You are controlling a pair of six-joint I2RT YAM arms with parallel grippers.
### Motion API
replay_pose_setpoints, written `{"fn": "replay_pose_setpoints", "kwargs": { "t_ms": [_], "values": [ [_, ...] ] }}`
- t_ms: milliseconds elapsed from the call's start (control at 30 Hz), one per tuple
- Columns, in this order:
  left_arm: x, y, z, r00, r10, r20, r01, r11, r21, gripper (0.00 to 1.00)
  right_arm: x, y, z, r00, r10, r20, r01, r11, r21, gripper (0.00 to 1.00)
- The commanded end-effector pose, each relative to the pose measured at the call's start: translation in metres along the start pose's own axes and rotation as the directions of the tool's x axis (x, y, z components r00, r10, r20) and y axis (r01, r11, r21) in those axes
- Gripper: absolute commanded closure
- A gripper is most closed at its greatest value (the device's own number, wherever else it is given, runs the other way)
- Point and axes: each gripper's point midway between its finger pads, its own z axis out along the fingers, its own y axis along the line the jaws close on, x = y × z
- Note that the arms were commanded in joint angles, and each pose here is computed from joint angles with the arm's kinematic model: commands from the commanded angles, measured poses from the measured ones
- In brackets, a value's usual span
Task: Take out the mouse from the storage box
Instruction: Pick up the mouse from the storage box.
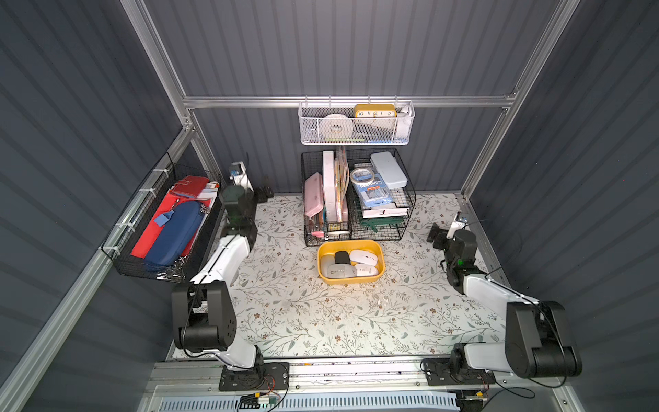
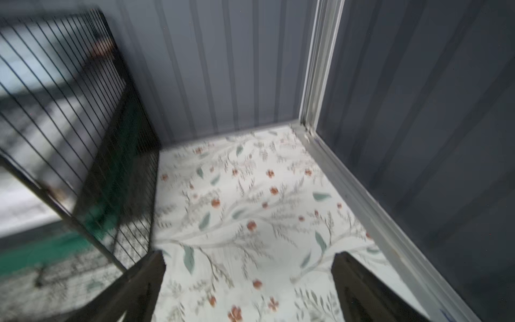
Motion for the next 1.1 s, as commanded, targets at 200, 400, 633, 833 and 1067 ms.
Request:
{"fn": "replay_pose_setpoints", "kwargs": {
  "t_ms": [200,400,633,833,1067],
  "values": [
    [-0.019,-0.061,-0.034,0.929,-0.307,-0.207,0.359,0.881,0.308,0.01,0.008,0.031,-0.019,0.903,0.312,-0.295,-0.358,0.926,-0.120,0.14],
    [-0.046,-0.070,-0.032,0.913,-0.333,-0.236,0.394,0.871,0.294,0.22,-0.014,0.041,-0.040,0.880,0.288,-0.378,-0.349,0.932,-0.103,0.45],
    [-0.006,-0.130,-0.029,0.882,-0.159,-0.444,0.264,0.947,0.185,0.99,0.002,0.090,-0.084,0.812,-0.043,-0.583,-0.076,0.981,-0.180,0.53],
    [0.106,-0.183,-0.059,0.682,0.058,-0.729,0.140,0.968,0.208,0.56,0.032,0.119,-0.123,0.581,-0.360,-0.730,0.188,0.932,-0.309,0.58],
    [0.193,-0.244,-0.132,0.483,0.208,-0.851,0.136,0.942,0.308,0.45,0.034,0.158,-0.138,0.531,-0.531,-0.660,0.347,0.847,-0.402,0.43]
  ]
}}
